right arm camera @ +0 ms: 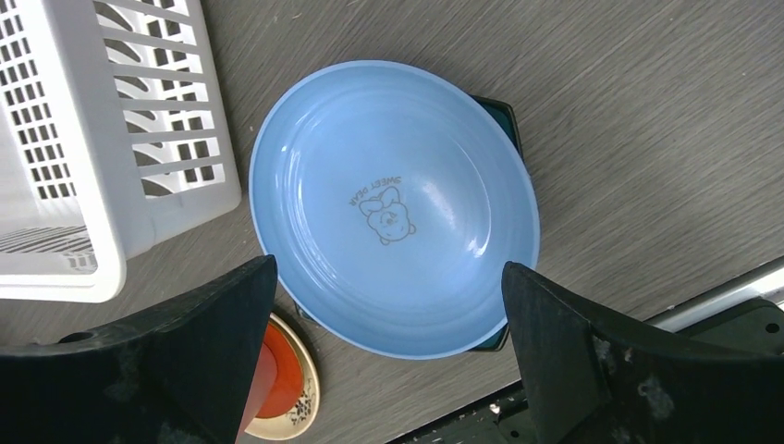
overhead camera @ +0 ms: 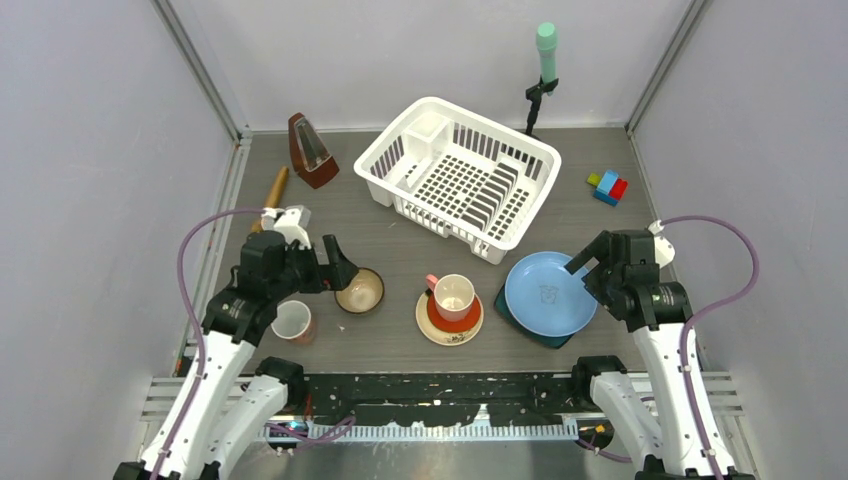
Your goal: Load the mixed dishes into the dish rack
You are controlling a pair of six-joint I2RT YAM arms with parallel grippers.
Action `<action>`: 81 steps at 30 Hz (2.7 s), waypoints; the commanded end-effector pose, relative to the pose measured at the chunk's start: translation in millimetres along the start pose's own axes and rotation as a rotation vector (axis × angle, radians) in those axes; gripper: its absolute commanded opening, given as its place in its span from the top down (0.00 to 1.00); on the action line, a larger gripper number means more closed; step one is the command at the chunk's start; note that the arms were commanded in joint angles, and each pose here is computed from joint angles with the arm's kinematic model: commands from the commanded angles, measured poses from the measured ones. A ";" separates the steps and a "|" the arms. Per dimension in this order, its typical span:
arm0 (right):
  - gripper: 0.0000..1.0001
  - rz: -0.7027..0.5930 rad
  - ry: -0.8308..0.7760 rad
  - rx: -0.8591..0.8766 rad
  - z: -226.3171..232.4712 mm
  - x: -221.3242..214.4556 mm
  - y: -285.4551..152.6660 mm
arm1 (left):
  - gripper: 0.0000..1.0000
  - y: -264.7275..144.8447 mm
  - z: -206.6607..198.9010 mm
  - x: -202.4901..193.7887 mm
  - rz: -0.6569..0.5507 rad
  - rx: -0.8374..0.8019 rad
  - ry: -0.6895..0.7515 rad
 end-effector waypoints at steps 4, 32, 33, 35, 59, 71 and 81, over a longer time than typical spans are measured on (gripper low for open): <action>0.02 0.003 -0.077 0.190 27.5 8.2 -19.2 | 0.11 16.0 -59.8 7.8 0.100 -0.305 -0.057; 0.00 0.217 -0.199 0.393 56.8 -10.8 -30.1 | 0.01 -10.7 38.8 57.9 -0.044 0.470 -0.100; 0.00 0.216 -0.200 0.394 56.9 -10.8 -29.7 | 0.01 -10.6 49.7 63.1 -0.052 0.496 -0.126; 0.00 0.211 -0.200 0.395 57.4 -10.3 -28.5 | 0.03 -5.8 69.0 71.6 -0.055 0.529 -0.189; 0.00 0.221 -0.195 0.478 72.7 -5.2 -43.5 | 0.24 132.4 151.5 110.9 0.157 0.665 0.111; 0.00 0.215 -0.205 0.465 70.6 -4.4 -44.3 | 0.26 151.4 191.3 81.4 0.306 0.693 -0.069; 0.00 0.215 -0.200 0.467 71.3 -4.5 -42.9 | 0.53 160.2 206.4 52.5 0.386 0.691 -0.253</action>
Point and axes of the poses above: each gripper's point midway between its finger pads, its own y axis out along the fingers, its own z axis along the line the jaws close on, x = y × z, the point moved 5 cm from there along -y, back along the fingers, and after that the axes turned 8 degrees about y, right-handed, at the moved point
